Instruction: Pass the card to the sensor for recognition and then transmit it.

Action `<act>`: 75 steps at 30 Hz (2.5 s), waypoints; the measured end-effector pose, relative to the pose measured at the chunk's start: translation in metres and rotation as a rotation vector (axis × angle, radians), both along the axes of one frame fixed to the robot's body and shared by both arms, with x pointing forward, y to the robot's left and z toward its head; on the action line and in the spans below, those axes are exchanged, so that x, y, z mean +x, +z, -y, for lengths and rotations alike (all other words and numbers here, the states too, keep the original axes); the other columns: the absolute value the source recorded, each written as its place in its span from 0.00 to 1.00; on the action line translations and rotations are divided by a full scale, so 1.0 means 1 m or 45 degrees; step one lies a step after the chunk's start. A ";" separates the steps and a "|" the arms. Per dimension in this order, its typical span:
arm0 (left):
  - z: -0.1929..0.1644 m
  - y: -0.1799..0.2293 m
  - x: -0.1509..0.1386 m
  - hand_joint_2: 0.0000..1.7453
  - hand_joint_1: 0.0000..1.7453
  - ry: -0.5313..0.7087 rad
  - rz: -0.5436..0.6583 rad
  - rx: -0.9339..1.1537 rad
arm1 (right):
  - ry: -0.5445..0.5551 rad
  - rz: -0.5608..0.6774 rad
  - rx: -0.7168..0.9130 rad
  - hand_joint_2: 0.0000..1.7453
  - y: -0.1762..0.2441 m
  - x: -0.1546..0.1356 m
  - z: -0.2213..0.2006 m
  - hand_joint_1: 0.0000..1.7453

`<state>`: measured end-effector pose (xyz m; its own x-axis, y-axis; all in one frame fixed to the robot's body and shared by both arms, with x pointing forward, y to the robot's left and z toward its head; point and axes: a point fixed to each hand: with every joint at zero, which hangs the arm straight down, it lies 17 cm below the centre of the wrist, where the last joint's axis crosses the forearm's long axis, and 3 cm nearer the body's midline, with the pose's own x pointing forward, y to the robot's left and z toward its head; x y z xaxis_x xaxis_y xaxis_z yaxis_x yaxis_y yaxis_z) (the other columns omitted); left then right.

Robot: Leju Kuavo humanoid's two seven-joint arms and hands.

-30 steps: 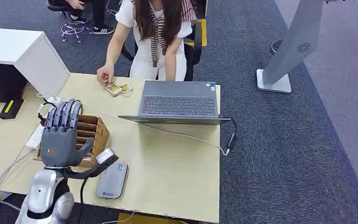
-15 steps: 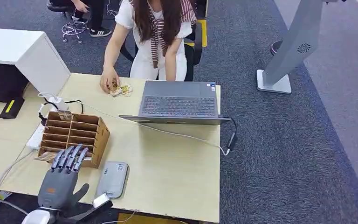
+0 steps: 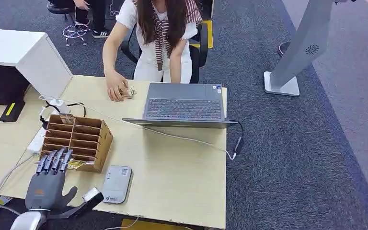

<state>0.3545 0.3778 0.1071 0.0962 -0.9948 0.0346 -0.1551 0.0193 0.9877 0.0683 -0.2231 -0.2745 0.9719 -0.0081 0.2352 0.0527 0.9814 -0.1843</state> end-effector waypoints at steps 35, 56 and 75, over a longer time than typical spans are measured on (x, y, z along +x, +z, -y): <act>-0.012 -0.001 0.026 1.00 0.00 0.186 0.004 -0.101 | 0.062 0.001 -0.011 1.00 0.000 0.001 0.000 0.00; -0.010 -0.012 0.026 1.00 0.00 0.189 -0.046 -0.103 | 0.081 0.003 -0.012 1.00 0.000 0.002 -0.001 0.00; -0.007 -0.012 0.028 1.00 1.00 0.174 -0.044 -0.129 | 0.072 0.007 -0.010 1.00 0.000 0.004 -0.001 0.00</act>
<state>0.3829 0.3853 0.0952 0.2335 -0.9638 0.1285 -0.1292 0.1002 0.9865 0.0721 -0.2224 -0.2741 0.9694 0.0490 0.2406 -0.0019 0.9814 -0.1921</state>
